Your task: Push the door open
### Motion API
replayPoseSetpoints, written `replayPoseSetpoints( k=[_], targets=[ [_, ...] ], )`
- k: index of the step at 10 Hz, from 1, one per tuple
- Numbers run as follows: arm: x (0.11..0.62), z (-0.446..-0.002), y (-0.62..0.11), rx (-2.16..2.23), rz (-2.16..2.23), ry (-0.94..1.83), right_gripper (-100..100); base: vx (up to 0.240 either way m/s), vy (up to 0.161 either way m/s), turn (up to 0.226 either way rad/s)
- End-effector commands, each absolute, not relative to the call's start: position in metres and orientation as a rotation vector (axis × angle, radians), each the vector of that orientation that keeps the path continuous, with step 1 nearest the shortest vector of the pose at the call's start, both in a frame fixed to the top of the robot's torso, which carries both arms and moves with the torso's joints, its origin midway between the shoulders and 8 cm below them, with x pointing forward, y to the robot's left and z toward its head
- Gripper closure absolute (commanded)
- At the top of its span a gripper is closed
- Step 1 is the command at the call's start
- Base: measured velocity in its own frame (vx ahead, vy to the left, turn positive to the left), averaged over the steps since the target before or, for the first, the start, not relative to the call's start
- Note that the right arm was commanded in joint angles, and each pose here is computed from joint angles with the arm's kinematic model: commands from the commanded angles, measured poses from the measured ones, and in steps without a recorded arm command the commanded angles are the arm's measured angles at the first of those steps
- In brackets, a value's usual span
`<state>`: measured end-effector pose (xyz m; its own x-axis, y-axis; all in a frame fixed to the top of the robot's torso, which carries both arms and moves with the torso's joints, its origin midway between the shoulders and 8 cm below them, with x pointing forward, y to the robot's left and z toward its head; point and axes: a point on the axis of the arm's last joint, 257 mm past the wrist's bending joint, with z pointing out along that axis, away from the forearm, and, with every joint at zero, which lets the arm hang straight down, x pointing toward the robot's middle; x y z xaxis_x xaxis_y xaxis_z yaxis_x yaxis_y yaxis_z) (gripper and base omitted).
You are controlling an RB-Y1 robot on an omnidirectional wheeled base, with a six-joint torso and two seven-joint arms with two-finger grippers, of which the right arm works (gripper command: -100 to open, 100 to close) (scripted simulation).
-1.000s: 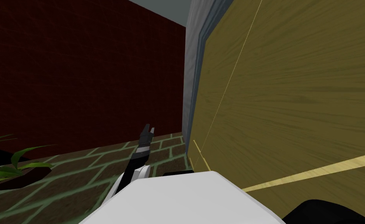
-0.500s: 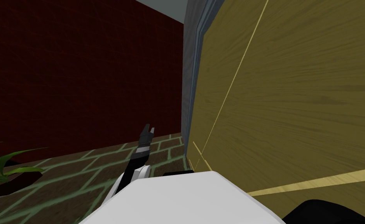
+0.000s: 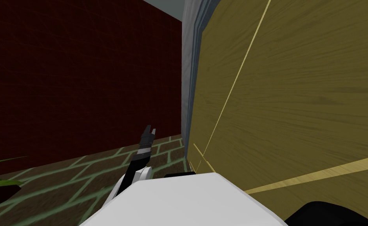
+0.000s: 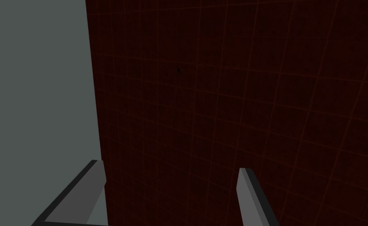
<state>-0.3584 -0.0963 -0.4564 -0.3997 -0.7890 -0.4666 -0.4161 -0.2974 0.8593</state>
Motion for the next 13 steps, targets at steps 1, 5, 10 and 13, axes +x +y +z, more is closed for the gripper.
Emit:
replayPoseSetpoints(
  k=[1, 5, 10, 13],
  targets=[
    [-0.3596, -0.4521, -0.0937, 1.473, -1.769, -1.654, -100, 0.020, -0.012, -0.041],
    [-0.3596, -0.4521, -0.0937, 1.473, -1.769, -1.654, -100, 0.007, -0.004, -0.011],
    [-0.3596, -0.4521, -0.0937, 1.473, -1.769, -1.654, -100, 0.002, -0.001, -0.003],
    [-0.3567, -0.4474, -0.0943, 1.414, -1.787, -1.677, -100, 0.038, -0.029, -0.093]
  ],
)
